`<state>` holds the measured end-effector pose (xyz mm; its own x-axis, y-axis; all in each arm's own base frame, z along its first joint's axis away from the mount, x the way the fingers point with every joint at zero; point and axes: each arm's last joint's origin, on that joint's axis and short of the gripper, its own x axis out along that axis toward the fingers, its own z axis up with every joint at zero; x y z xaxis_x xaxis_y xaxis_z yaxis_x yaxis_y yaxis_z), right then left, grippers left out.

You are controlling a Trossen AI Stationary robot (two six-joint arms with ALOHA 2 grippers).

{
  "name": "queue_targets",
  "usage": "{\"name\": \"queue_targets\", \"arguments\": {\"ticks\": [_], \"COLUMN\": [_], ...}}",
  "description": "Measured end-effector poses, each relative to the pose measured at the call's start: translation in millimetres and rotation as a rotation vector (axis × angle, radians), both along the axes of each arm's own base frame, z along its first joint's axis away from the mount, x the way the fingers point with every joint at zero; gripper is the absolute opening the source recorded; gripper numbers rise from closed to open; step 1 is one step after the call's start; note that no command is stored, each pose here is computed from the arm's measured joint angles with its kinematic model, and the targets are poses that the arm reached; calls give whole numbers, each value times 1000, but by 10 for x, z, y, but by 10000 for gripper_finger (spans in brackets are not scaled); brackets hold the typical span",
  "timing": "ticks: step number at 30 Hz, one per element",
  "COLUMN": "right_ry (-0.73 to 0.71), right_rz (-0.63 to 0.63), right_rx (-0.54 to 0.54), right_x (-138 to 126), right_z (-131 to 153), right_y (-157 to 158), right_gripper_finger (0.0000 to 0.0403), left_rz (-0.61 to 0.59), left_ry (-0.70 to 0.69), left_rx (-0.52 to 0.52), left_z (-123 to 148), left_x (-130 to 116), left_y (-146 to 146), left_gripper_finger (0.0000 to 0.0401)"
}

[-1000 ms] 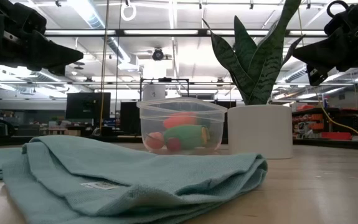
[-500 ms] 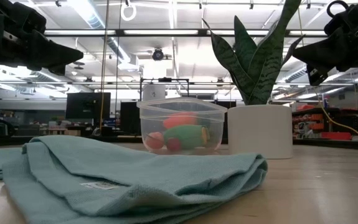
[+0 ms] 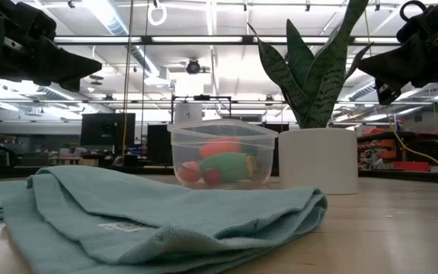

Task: Pick and placing Produce into tupperware
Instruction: Return to Home Position

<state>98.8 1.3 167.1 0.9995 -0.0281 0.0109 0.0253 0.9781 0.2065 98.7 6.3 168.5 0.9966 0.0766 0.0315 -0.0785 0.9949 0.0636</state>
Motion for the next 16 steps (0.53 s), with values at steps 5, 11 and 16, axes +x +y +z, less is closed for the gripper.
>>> {"name": "queue_targets", "arguments": {"ticks": [5,11,16], "right_ry": [0,0,0], "right_rz": [0,1,0], "right_rx": [0,0,0], "right_x": [0,0,0], "right_z": [0,0,0], "right_y": [0,0,0], "right_gripper_finger": [25,25,25], "left_rz": [1,2,3], "left_ry": [-1,-1,-2], "left_rx": [0,0,0], "left_z": [1,2,2], "left_x": [0,0,0], "left_y": [0,1,1], "left_gripper_finger": [40,32,28]}}
